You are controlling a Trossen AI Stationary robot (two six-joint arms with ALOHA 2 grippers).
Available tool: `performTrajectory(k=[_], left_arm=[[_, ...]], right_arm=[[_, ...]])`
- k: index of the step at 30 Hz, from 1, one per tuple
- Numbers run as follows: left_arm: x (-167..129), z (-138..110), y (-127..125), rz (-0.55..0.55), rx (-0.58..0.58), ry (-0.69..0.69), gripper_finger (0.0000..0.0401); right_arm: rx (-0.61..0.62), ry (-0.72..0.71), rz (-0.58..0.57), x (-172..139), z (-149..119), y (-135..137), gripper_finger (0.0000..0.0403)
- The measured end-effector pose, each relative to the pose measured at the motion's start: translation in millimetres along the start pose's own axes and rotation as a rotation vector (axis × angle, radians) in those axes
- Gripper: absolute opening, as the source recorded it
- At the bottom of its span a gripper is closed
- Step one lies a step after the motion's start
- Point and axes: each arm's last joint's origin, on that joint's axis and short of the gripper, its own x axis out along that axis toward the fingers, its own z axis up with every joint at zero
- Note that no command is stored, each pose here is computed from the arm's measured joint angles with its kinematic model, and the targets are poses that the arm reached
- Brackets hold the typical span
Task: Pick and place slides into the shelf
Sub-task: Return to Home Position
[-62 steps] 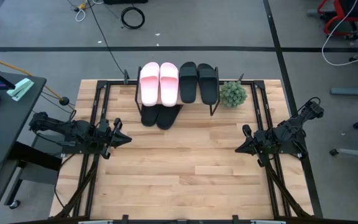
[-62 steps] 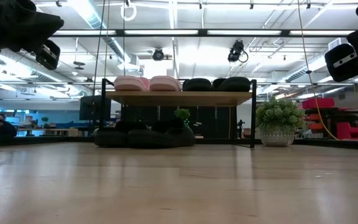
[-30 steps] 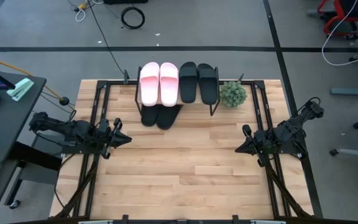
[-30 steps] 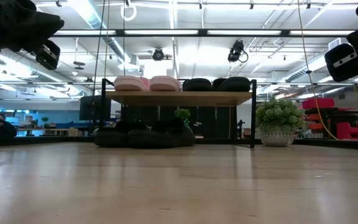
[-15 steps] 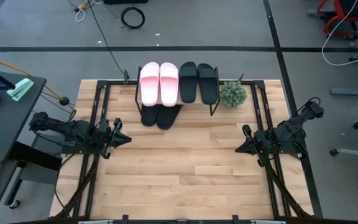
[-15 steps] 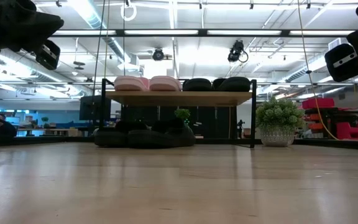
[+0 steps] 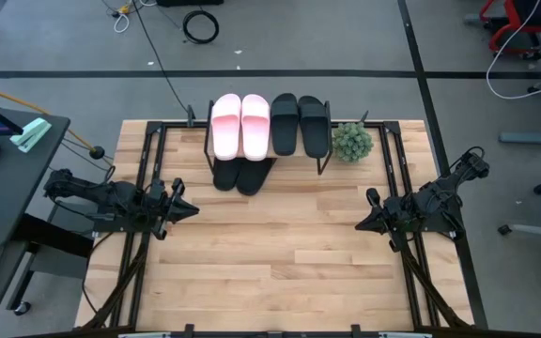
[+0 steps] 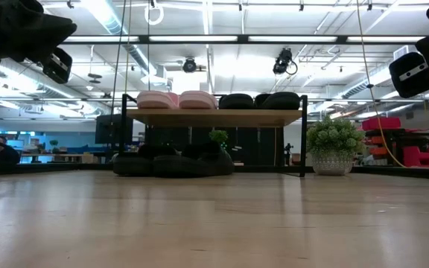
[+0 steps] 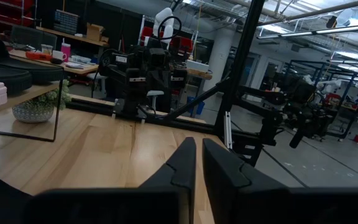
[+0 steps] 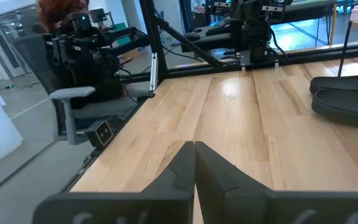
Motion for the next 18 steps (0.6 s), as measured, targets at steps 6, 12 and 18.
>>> performTrajectory(k=[6, 12, 18], left_arm=[[0.0, 0.0, 0.0, 0.0, 0.001, 0.0, 0.0025], [0.0, 0.0, 0.0, 0.0, 0.0, 0.0, 0.0032], [0.0, 0.0, 0.0, 0.0, 0.001, 0.0, 0.0038]], right_arm=[[0.0, 0.0, 0.0, 0.0, 0.0, 0.0, 0.0014], [0.0, 0.0, 0.0, 0.0, 0.0, 0.0, 0.0014], [0.0, 0.0, 0.0, 0.0, 0.0, 0.0, 0.0014]])
